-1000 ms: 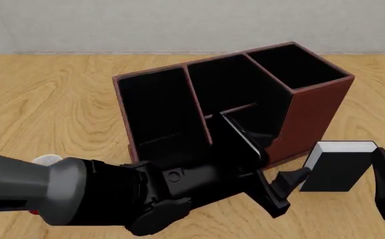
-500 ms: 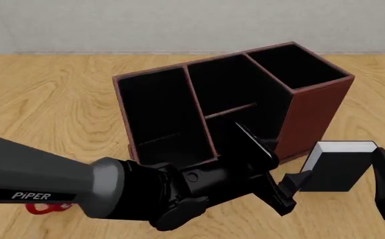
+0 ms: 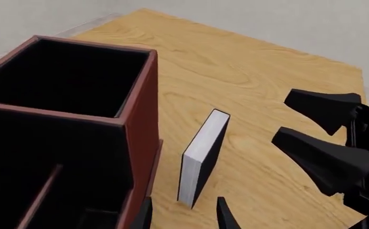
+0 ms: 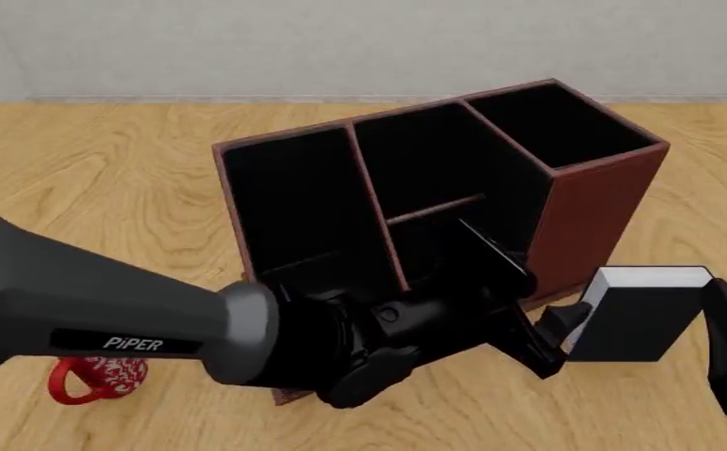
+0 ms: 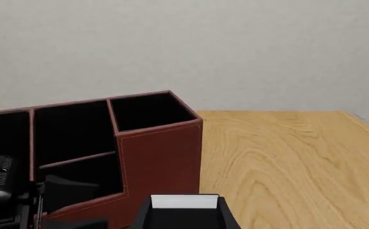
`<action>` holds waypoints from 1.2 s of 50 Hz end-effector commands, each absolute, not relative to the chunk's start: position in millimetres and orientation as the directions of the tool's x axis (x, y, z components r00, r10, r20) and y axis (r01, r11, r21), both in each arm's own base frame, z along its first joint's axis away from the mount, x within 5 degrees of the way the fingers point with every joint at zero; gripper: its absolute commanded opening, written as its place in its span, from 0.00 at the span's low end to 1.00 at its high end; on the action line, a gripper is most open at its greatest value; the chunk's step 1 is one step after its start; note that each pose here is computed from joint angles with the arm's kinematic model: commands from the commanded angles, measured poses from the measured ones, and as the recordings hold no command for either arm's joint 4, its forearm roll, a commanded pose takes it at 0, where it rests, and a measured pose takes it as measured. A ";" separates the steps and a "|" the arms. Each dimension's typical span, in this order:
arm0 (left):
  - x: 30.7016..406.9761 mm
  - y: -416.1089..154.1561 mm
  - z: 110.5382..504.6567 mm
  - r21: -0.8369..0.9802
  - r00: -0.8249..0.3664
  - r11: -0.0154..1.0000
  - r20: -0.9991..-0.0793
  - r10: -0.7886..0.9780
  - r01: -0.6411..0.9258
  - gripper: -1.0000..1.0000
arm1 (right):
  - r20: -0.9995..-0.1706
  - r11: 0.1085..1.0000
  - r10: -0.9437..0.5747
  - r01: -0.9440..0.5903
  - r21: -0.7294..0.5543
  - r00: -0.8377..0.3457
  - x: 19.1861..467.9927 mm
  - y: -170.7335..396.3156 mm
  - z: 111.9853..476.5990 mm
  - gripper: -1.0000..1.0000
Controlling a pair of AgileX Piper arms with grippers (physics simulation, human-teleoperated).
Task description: Pick up the book and place it in the back compartment of the caddy.
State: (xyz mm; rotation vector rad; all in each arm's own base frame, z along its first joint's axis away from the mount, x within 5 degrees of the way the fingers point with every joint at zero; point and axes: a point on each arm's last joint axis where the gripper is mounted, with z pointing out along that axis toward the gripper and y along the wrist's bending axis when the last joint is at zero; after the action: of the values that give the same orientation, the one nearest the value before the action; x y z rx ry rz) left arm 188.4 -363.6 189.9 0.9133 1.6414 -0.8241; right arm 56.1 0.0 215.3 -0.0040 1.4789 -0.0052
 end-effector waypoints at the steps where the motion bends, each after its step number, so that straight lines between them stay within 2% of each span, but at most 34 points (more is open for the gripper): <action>1: 195.0 -379.1 188.7 -0.086 -0.182 0.473 -0.970 0.161 0.877 1.00 | -0.996 1.000 -0.007 0.001 -0.007 0.093 56.0 0.0 215.3 1.00; 8: 191.1 -397.0 190.6 -0.031 -0.138 0.441 -0.967 0.212 0.897 1.00 | -0.996 1.000 -0.006 0.001 -0.006 0.092 56.1 0.0 214.8 1.00; 34: 208.8 -418.3 177.1 -0.022 -0.155 0.453 -0.953 0.259 0.891 1.00 | -0.996 1.000 -0.006 0.001 -0.006 0.092 56.1 0.0 215.0 1.00; 60: 205.7 -449.2 165.0 0.018 -0.132 0.410 -0.934 0.333 0.912 1.00 | -0.996 1.000 -0.006 0.001 -0.006 0.092 56.2 0.0 215.1 1.00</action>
State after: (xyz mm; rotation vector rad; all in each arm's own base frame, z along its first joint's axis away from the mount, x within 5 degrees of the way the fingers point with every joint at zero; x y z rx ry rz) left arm 204.4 -441.8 170.2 1.0837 1.6784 -0.7452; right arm 56.2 0.0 215.0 -0.0040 1.4791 -0.0048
